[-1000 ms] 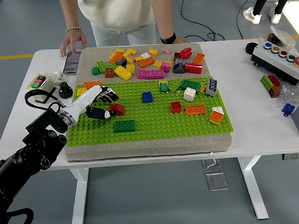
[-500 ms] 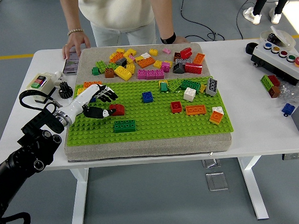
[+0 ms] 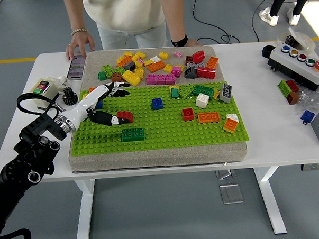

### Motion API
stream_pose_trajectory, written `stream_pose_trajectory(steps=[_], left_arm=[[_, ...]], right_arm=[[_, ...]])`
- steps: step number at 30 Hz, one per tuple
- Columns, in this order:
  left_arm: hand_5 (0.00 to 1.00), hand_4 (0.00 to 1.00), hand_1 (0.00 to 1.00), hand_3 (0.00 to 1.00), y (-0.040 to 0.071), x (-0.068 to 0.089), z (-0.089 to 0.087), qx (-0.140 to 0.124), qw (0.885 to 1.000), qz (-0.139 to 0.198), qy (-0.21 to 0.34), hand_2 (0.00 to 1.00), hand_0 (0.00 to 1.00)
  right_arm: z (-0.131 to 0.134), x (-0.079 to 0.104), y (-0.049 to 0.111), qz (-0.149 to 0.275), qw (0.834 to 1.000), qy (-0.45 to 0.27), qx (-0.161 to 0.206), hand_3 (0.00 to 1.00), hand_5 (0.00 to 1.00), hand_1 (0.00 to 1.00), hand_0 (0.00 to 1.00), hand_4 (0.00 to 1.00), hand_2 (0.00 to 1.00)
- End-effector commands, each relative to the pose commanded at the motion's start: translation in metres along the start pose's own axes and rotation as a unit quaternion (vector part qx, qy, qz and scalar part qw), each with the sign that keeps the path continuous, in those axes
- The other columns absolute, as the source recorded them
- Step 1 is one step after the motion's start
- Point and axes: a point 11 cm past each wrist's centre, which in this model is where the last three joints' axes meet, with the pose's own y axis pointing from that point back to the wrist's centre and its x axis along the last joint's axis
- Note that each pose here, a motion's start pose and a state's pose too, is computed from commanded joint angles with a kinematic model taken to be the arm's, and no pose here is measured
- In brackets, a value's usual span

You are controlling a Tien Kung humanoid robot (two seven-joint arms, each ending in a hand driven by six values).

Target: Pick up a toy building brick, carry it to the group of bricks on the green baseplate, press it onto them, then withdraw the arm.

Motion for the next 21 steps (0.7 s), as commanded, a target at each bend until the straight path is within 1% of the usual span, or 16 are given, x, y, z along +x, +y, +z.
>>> stream_pose_trajectory(steps=[5,6,11,12,17,18,21], left_arm=[[0.071,0.998,0.823,0.914,-0.002,0.003,0.003,-0.004,1.0,0.009,0.0,0.827,0.87],[0.094,0.998,0.753,0.81,-0.002,0.003,0.003,-0.006,1.0,0.013,0.001,0.747,0.8],[0.094,0.998,0.753,0.81,-0.004,0.01,0.006,-0.014,0.999,0.045,-0.001,0.747,0.8],[0.01,0.945,0.686,0.65,-0.004,0.011,0.007,-0.015,0.999,0.05,-0.001,0.603,0.721],[0.01,0.945,0.686,0.65,-0.005,0.014,0.007,-0.016,0.998,0.062,0.0,0.603,0.721],[0.002,0.82,0.593,0.523,-0.005,0.014,0.007,-0.015,0.998,0.065,0.002,0.54,0.654],[0.002,0.82,0.593,0.523,-0.005,0.015,0.007,-0.016,0.997,0.072,0.004,0.54,0.654]], right_arm=[[0.0,0.0,0.0,0.0,1.0,-0.002,0.0,0.637,0.502,0.673,0.753,0.907,0.721],[0.0,0.0,0.0,0.0,1.0,-0.002,0.0,0.638,0.503,0.673,0.753,0.908,0.721],[0.0,0.0,0.0,0.0,1.0,-0.003,0.001,0.638,0.503,0.673,0.753,0.908,0.721],[0.0,0.0,0.0,0.0,1.0,-0.003,0.001,0.638,0.504,0.673,0.753,0.909,0.721],[0.0,0.0,0.0,0.0,1.0,-0.004,0.001,0.638,0.504,0.673,0.753,0.909,0.721],[0.0,0.0,0.0,0.0,1.0,-0.004,0.0,0.639,0.504,0.673,0.753,0.909,0.721],[0.0,0.0,0.0,0.001,1.0,-0.005,0.0,0.639,0.504,0.673,0.753,0.909,0.721]])
